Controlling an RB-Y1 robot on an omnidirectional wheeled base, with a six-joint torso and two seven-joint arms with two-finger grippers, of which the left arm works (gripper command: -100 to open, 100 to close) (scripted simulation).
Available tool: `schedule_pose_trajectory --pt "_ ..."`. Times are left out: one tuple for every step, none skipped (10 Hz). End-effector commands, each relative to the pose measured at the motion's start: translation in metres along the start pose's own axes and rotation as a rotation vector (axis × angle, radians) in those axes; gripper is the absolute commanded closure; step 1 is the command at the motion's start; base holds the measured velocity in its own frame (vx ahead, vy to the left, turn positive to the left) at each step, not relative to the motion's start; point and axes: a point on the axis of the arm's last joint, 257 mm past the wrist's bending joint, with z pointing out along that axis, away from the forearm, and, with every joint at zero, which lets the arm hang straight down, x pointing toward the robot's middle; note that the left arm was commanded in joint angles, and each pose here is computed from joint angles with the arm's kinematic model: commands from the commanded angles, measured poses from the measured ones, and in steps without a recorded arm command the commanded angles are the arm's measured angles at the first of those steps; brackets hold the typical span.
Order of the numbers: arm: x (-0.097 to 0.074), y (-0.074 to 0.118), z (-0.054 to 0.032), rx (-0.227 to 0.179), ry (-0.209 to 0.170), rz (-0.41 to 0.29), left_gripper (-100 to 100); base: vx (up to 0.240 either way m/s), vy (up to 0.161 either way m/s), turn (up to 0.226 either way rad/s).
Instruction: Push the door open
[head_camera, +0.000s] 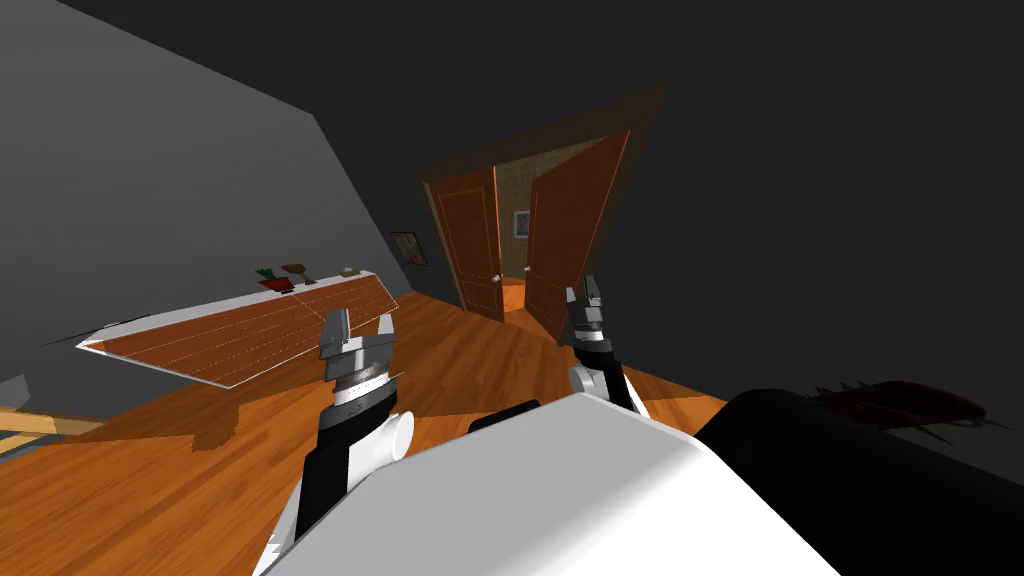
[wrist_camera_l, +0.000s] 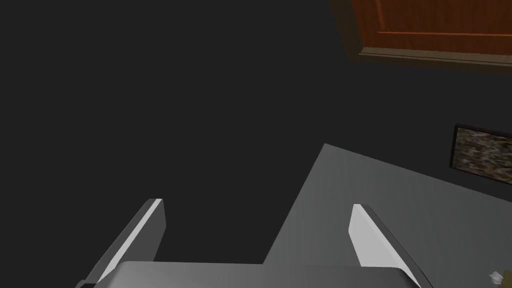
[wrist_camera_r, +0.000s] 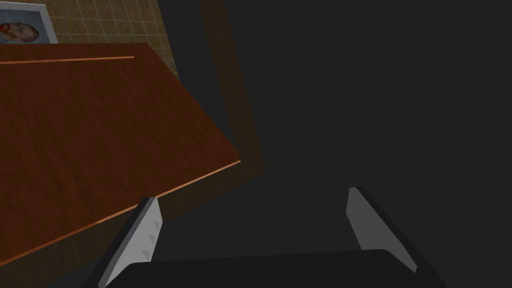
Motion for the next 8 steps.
schedule_pose_trajectory --pt "0.002 0.010 -0.0021 -0.012 0.007 -0.037 -100 0.181 0.024 -0.185" --pt "0.003 0.017 -0.0040 -0.023 0.010 -0.067 -100 0.182 0.039 -0.218" --pt "0.003 0.022 -0.0052 -0.029 0.012 -0.086 -100 0.160 0.061 -0.110" --pt "0.004 0.029 -0.0070 -0.039 0.013 -0.113 -100 0.152 0.039 -0.151" --pt "0.005 0.037 -0.0090 -0.049 0.014 -0.141 -100 0.162 0.055 -0.160" --pt "0.006 0.044 -0.0111 -0.059 0.014 -0.169 -100 0.154 0.053 -0.172" --pt "0.006 0.052 -0.0136 -0.071 0.012 -0.202 -100 0.153 0.058 -0.248" --pt "0.006 0.057 -0.0150 -0.077 0.011 -0.220 -100 0.137 0.073 -0.166"
